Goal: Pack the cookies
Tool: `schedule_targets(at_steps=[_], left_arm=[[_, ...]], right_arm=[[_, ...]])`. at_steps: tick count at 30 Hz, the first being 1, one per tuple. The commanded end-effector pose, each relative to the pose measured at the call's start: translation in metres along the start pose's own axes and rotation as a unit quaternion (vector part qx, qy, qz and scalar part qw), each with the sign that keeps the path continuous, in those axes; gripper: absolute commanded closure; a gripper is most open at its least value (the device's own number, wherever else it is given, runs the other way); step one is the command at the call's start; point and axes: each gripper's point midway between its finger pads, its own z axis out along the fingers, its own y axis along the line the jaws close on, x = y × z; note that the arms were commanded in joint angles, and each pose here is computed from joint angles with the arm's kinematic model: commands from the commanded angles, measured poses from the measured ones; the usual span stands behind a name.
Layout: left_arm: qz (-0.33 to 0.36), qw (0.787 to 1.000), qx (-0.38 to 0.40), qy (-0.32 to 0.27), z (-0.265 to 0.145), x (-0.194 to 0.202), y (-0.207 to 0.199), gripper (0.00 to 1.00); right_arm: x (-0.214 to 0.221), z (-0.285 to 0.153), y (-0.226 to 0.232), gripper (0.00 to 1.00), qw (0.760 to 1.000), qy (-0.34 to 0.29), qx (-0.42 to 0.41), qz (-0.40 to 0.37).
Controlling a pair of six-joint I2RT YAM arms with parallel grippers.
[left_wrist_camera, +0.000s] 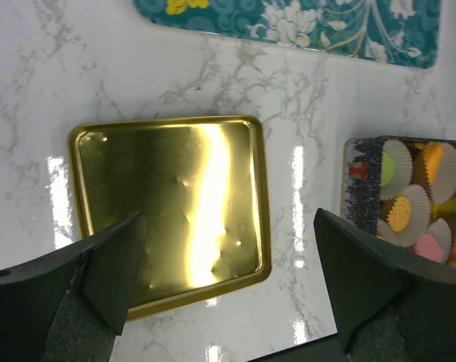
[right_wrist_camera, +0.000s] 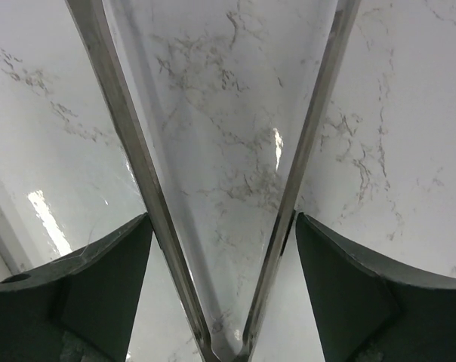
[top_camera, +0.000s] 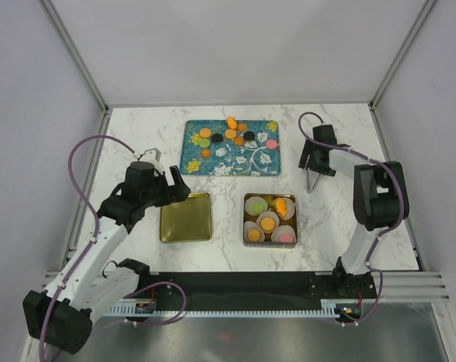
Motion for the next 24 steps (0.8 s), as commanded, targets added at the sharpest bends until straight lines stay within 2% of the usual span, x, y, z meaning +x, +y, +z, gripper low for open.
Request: schedule_targets(at_steps=[1, 2, 6, 11, 12, 15, 19, 24], left_arm=[[-0.023, 0.995, -0.098, -0.026, -0.007, -0.010, 0.033, 0.00], [-0.021, 0.990, -0.137, -0.031, -0.011, -0.014, 0.047, 0.00], [-0.025, 0.977, -0.210, -0.014, -0.012, -0.012, 0.079, 0.07], [-0.039, 0.972, -0.229, 0.030, 0.000, 0.005, 0.097, 0.21], [-0.044, 0.971, -0.233, 0.040, 0.002, 0.007, 0.101, 0.28], [-0.050, 0.965, -0.248, 0.074, 0.013, 0.016, 0.111, 0.34], [-0.069, 0.953, -0.265, 0.125, 0.028, 0.034, 0.127, 0.39], [-0.090, 0.947, -0.260, 0.165, 0.045, 0.046, 0.133, 0.43]], right_arm=[[-0.012, -0.027, -0.005, 0.15, 1.000, -0.025, -0.005, 0.009], [-0.015, -0.034, -0.005, 0.15, 0.999, -0.032, -0.008, 0.007], [-0.033, -0.080, -0.002, 0.15, 0.997, -0.070, -0.043, 0.011], [-0.038, -0.132, 0.026, 0.16, 0.987, -0.103, -0.122, -0.001], [-0.041, -0.146, 0.034, 0.16, 0.984, -0.117, -0.137, -0.007], [-0.034, -0.175, 0.063, 0.16, 0.974, -0.129, -0.183, -0.031], [-0.018, -0.197, 0.096, 0.16, 0.964, -0.133, -0.224, -0.060], [-0.012, -0.203, 0.109, 0.16, 0.957, -0.129, -0.250, -0.070]])
